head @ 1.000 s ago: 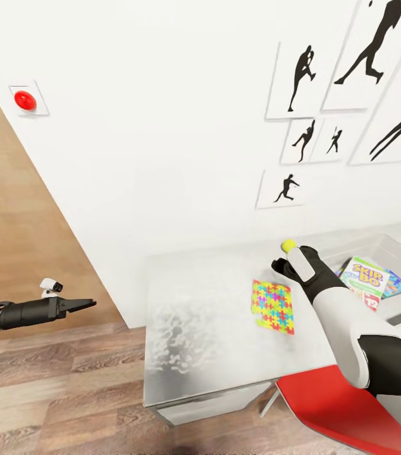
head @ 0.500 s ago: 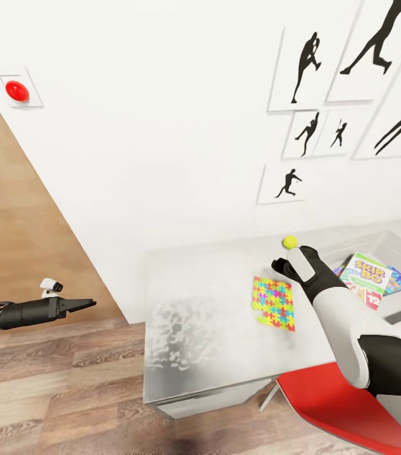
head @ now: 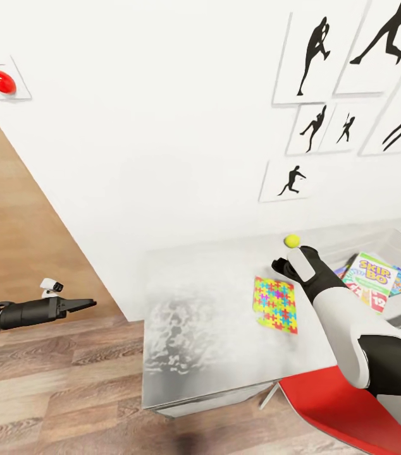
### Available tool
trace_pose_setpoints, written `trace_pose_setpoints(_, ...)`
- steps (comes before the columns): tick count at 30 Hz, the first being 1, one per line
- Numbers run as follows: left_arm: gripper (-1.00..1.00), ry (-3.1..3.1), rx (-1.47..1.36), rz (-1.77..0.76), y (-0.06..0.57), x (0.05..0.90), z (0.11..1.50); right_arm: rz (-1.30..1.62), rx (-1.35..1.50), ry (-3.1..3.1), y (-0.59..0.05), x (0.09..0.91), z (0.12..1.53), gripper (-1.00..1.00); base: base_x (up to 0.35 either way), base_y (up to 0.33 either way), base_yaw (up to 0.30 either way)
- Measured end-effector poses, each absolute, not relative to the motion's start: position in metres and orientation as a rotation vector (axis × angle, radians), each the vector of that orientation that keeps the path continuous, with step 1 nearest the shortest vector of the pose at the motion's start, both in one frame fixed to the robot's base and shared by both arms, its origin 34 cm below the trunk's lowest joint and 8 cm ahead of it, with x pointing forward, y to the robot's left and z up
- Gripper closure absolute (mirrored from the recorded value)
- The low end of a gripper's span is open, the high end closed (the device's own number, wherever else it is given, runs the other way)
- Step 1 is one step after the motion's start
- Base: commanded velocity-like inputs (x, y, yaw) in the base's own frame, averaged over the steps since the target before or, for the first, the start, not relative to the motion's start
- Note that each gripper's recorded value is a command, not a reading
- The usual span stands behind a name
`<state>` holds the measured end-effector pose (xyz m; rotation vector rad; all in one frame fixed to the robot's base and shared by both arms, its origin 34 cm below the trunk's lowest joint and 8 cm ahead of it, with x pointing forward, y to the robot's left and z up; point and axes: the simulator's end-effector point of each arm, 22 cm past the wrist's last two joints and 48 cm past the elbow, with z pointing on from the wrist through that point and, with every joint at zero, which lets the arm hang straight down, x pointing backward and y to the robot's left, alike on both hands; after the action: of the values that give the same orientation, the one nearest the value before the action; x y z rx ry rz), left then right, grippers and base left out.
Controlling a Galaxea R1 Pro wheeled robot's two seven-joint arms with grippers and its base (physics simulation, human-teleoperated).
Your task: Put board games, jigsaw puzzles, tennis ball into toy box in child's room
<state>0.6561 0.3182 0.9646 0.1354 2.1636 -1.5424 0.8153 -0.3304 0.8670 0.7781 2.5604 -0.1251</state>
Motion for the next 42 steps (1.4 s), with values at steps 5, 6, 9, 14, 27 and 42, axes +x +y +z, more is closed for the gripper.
trace_pose_setpoints(5, -1.0, 2.17, 0.13, -1.546, 0.318, 0.656, 0.96, -0.128, 0.78, 2.568, -0.33, 0.814, 0.861, -1.0, 0.085, 0.0, 0.0)
trace_pose_setpoints(6, -1.0, 2.171, 0.129, -1.547, 0.318, 0.656, 0.959, -0.129, 0.779, 2.569, -0.33, 0.814, 0.86, -1.0, 0.09, 0.0, 0.0)
trace_pose_setpoints(9, -1.0, 2.175, 0.125, -1.55, 0.317, 0.655, 0.956, -0.132, 0.779, 2.574, -0.33, 0.813, 0.857, -1.0, 0.102, 0.0, 0.0)
trace_pose_setpoints(14, -1.0, 2.181, 0.119, -1.553, 0.317, 0.655, 0.952, -0.136, 0.781, 2.582, -0.33, 0.812, 0.851, -1.0, 0.122, 0.0, 0.0)
trace_pose_setpoints(27, -1.0, 2.196, 0.104, -1.561, 0.317, 0.654, 0.941, -0.146, 0.784, 2.6, -0.332, 0.808, 0.836, -1.0, 0.022, 0.0, 0.0)
trace_pose_setpoints(42, -1.0, 2.199, 0.102, -1.56, 0.318, 0.654, 0.939, -0.145, 0.785, 2.602, -0.332, 0.807, 0.833, -1.0, -0.025, 0.0, 0.0)
